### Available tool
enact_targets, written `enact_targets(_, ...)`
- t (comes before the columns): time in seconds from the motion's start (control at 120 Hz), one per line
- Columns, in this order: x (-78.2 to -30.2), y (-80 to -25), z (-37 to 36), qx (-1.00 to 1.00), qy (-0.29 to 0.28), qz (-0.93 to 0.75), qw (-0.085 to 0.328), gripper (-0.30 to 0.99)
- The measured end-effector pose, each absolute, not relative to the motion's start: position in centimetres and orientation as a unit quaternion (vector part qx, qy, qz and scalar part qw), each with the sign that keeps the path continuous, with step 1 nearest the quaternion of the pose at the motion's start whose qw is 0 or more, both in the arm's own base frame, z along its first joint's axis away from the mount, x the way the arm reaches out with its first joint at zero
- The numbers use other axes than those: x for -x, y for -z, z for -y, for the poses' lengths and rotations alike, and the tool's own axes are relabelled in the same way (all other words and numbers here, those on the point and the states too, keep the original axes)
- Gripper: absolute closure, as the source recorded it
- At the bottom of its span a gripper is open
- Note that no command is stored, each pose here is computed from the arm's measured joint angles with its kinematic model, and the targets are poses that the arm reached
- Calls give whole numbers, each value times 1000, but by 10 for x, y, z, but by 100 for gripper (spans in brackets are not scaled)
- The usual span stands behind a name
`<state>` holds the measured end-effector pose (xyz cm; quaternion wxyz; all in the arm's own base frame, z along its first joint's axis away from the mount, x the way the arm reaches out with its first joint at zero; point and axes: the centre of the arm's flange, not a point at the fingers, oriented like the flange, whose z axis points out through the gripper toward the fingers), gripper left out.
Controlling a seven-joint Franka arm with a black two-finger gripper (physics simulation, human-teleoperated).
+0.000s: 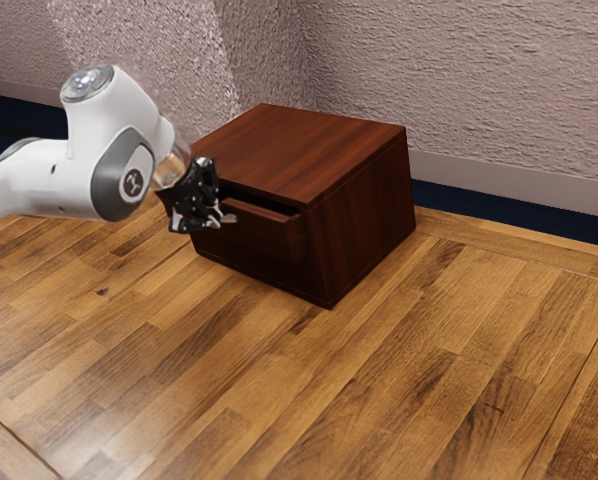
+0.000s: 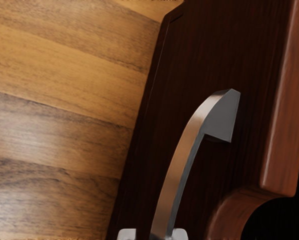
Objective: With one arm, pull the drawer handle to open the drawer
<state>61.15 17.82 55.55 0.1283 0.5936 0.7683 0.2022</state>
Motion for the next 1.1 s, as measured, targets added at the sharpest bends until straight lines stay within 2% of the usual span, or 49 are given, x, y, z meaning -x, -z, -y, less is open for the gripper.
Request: enact_targets(1.1,-549,-555,-189,-587,-176,-777,141,73)
